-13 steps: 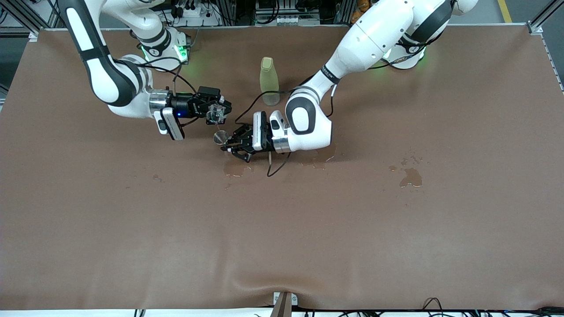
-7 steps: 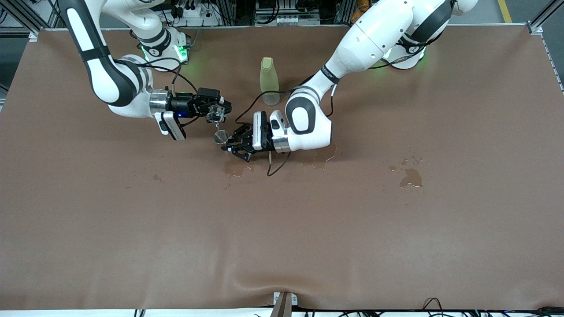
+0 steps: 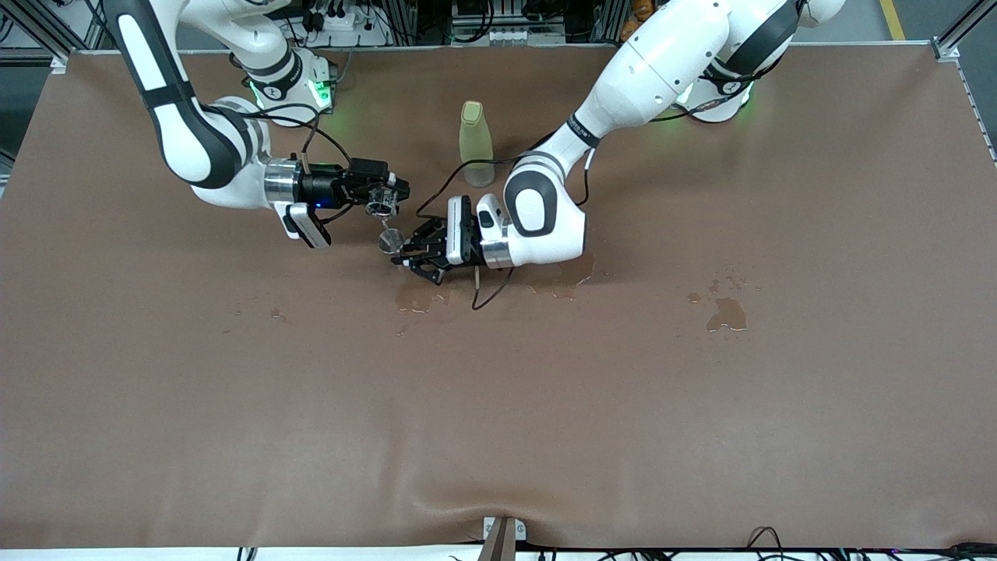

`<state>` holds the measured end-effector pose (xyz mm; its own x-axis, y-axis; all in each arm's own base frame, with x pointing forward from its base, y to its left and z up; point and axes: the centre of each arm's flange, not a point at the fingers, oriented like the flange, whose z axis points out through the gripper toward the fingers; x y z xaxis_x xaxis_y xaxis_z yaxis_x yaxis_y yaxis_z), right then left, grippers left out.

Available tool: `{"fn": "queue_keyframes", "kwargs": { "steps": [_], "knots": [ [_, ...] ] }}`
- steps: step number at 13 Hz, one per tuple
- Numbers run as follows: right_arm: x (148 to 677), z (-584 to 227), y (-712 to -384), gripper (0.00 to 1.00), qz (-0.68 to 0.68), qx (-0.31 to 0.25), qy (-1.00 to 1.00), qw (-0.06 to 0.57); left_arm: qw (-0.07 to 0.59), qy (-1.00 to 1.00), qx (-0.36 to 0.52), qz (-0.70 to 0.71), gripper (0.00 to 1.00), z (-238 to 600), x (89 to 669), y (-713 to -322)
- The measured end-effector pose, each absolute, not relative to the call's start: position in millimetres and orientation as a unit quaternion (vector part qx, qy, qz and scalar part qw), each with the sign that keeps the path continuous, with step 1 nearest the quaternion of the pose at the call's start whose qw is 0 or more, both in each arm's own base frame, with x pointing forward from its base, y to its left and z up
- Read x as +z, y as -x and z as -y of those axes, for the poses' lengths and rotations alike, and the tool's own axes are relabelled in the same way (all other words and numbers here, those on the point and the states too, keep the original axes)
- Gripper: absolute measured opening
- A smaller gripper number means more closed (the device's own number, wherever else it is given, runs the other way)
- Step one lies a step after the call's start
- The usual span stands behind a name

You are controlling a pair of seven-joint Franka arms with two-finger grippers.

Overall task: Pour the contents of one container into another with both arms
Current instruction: 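Tilt the beaker with the right gripper, pouring into the held jigger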

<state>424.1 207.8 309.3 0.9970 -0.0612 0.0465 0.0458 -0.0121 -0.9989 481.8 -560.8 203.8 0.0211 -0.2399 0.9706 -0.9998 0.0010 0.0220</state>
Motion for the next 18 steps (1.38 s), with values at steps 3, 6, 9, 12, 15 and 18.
{"fn": "queue_keyframes", "kwargs": {
  "steps": [3,6,9,12,15,18],
  "knots": [
    [309,-208,-424,0.16,-0.029,-0.015,0.71,0.704,0.442,-0.561,0.429,0.552,0.21,561,204,-482],
    [309,-208,-424,0.16,-0.053,0.009,0.708,0.704,0.442,-0.561,0.429,0.552,0.21,561,204,-482],
    [310,-208,-424,0.16,-0.072,0.029,0.706,0.704,0.443,-0.561,0.429,0.552,0.21,561,204,-481],
    [311,-208,-425,0.16,-0.088,0.046,0.704,0.704,0.443,-0.561,0.429,0.552,0.21,561,204,-481],
    [315,-209,-427,0.16,-0.104,0.062,0.7,0.704,0.443,-0.561,0.429,0.552,0.21,561,204,-481],
    [320,-210,-430,0.16,-0.112,0.07,0.698,0.704,0.444,-0.561,0.429,0.552,0.21,562,204,-480]
  ]
}}
